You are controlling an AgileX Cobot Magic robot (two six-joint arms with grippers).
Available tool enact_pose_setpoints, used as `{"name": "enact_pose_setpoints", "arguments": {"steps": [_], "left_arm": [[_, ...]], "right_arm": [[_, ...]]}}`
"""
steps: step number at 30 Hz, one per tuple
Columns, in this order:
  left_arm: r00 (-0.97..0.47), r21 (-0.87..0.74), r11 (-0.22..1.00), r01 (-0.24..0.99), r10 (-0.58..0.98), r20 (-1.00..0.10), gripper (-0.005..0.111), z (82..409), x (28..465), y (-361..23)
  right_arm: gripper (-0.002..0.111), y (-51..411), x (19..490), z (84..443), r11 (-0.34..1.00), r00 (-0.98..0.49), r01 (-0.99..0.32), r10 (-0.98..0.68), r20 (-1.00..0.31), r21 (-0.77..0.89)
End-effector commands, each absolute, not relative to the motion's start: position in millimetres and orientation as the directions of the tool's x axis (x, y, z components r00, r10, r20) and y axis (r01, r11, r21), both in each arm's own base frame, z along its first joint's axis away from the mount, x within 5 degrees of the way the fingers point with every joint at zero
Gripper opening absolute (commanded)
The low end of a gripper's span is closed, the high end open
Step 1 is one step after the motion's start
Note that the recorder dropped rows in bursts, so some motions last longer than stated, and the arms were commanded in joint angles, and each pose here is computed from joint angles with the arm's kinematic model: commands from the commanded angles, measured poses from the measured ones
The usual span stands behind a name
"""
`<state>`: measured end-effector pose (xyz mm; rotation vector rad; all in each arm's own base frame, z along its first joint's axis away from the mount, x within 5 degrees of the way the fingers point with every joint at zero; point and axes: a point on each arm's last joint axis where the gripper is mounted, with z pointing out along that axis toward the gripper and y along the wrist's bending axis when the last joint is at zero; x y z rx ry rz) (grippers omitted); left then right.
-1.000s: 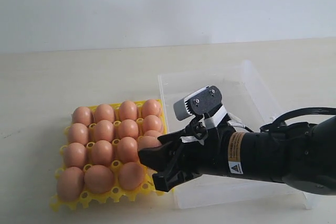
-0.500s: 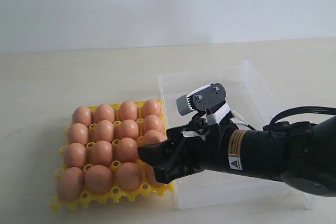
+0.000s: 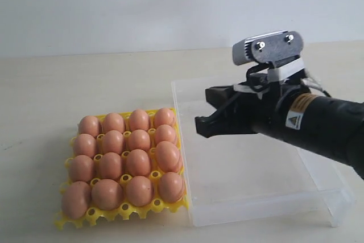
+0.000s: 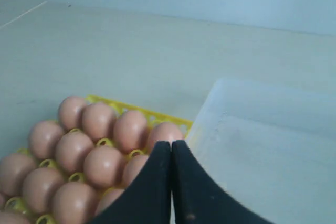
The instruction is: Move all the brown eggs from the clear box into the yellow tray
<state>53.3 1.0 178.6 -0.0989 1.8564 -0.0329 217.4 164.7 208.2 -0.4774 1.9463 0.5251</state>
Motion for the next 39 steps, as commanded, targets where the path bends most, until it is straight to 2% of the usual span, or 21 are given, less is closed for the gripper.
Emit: {"name": "enact_pose_setpoints", "arguments": {"steps": [1,4,9,15,21,25,29,39], "left_arm": [[-0.262,-0.084,0.995,-0.045,-0.093,-0.961,0.000,181.1,53.2,0.5],[-0.262,-0.084,0.995,-0.045,-0.093,-0.961,0.000,181.1,53.2,0.5],[-0.262,-0.084,0.995,-0.045,-0.093,-0.961,0.000,181.1,53.2,0.5],[-0.262,-0.084,0.995,-0.045,-0.093,-0.961,0.000,181.1,53.2,0.5],[-0.262,-0.084,0.995,-0.045,-0.093,-0.961,0.000,181.1,53.2,0.5],[-0.262,-0.084,0.995,-0.045,-0.093,-0.961,0.000,181.1,53.2,0.5],[-0.262,-0.084,0.995,-0.045,-0.093,-0.961,0.000,181.1,53.2,0.5],[-0.262,-0.084,0.995,-0.045,-0.093,-0.961,0.000,181.1,53.2,0.5]], "right_arm": [[0.000,149.5,218.6,224.5,0.889,-0.334,-0.452,-0.094,-0.938,0.072],[0.000,139.5,219.2,231.4,0.901,-0.304,-0.434,-0.123,-0.945,0.022],[0.000,127.6,219.0,239.2,0.910,-0.311,-0.414,-0.103,-0.945,0.037],[0.000,88.8,217.2,255.7,0.953,-0.209,-0.303,-0.065,-0.976,0.002],[0.000,45.3,193.0,259.1,0.986,-0.138,-0.165,-0.037,-0.990,-0.014],[0.000,27.1,168.1,254.6,0.993,-0.097,-0.111,-0.044,-0.994,-0.033],[0.000,18.3,141.0,242.3,0.989,-0.074,-0.110,-0.106,-0.992,-0.097],[0.000,8.4,88.1,211.2,0.993,-0.004,-0.096,-0.069,-0.998,-0.068]]}}
